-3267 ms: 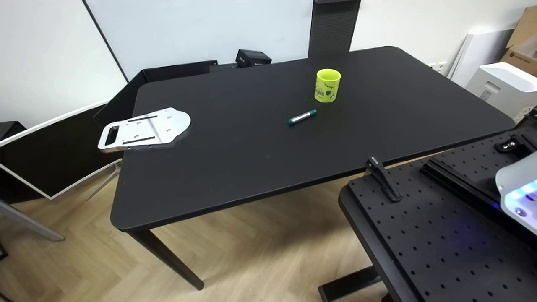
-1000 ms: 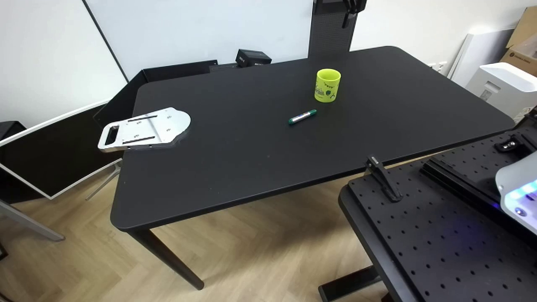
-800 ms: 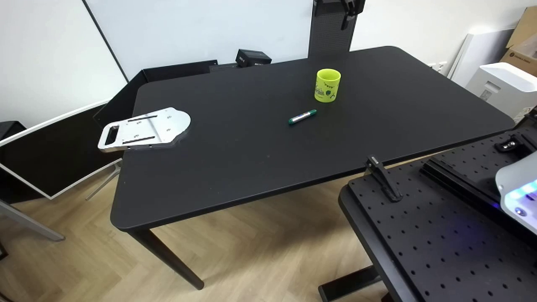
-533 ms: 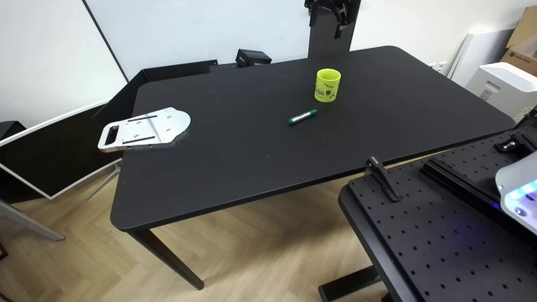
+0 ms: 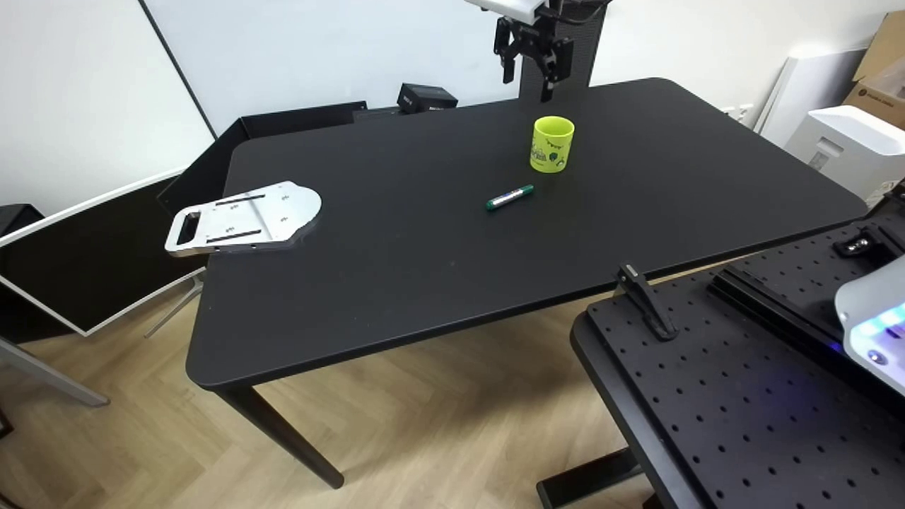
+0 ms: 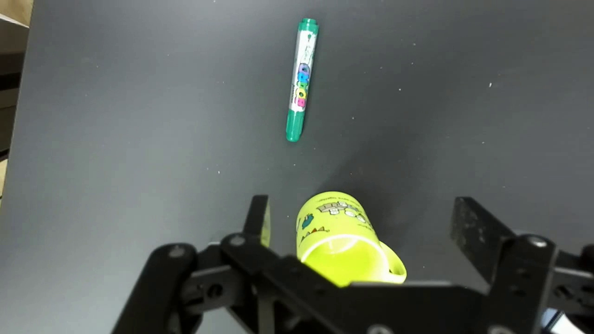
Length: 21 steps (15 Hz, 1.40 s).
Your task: Put the marker in the green cup
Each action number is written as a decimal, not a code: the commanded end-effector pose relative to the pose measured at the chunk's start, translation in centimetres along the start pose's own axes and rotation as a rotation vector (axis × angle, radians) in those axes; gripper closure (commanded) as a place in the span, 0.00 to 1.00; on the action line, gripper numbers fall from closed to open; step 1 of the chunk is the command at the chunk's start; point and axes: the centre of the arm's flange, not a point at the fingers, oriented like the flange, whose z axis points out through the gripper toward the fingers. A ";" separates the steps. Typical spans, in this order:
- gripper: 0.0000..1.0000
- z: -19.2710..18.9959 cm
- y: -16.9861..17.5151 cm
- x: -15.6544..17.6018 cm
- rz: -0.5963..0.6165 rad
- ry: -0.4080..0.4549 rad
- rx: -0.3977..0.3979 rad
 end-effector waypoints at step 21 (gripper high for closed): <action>0.00 11.1 2.6 1.1 0.059 -0.012 -0.030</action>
